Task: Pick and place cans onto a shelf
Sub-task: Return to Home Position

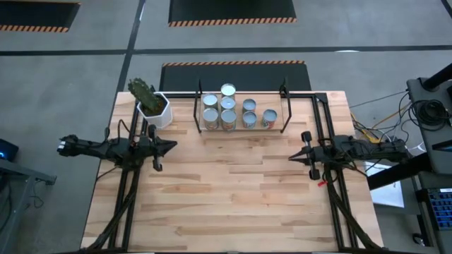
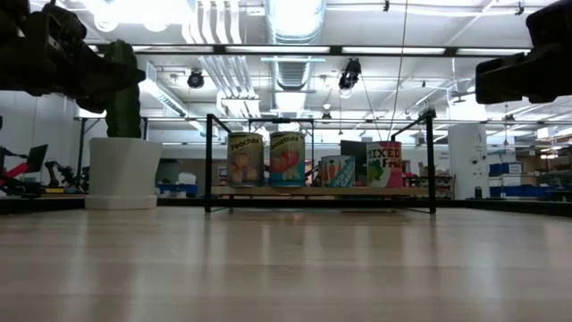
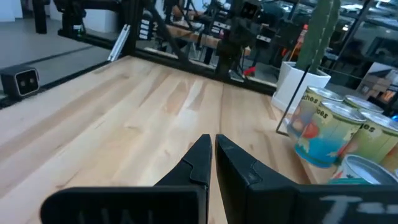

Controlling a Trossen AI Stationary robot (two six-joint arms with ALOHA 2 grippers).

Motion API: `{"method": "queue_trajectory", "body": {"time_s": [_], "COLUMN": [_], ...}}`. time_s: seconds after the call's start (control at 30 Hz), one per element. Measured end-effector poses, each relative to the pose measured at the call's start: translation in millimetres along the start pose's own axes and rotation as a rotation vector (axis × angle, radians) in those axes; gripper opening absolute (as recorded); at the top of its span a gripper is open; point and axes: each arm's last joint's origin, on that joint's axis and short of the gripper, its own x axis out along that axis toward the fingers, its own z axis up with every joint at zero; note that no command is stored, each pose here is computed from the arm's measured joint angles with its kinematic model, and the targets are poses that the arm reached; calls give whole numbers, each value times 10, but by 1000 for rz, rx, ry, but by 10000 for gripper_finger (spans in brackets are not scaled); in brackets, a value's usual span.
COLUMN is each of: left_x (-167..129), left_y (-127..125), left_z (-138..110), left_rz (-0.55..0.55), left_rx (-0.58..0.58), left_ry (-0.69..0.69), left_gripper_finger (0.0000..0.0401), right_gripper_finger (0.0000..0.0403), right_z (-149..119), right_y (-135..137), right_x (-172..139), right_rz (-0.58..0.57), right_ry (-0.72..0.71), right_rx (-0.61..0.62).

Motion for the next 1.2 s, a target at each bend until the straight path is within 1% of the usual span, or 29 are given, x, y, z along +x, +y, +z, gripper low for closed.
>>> {"method": "queue_trajectory", "body": {"time_s": [0.13,0.23,0.3,0.47,0.57,0.63,0.7,0.83,1.2], "left_x": [0,0,0,1,1,1,1,1,1], "left_y": [0,0,0,0,0,-1,-1,0,-1], "left_z": [0,0,0,0,1,2,1,3,3], "left_rz": [0,0,0,0,0,0,0,0,0], "left_rx": [0,0,0,0,0,0,0,0,0], "left_ry": [0,0,0,1,0,1,1,0,0], "left_gripper_finger": [0,0,0,0,0,0,0,0,0], "right_gripper_finger": [12,12,12,12,12,12,12,12,12], "right_z": [54,4,-19,-33,-33,-33,-33,-34,-37], "right_y": [-12,-1,4,8,8,8,8,9,9], "right_x": [-13,-2,0,-6,-6,-6,-6,-5,-4], "right_rz": [-8,1,5,10,7,6,7,8,9], "right_ry": [-33,10,35,58,59,59,59,59,60], "right_rx": [30,104,125,102,188,215,212,163,150]}}
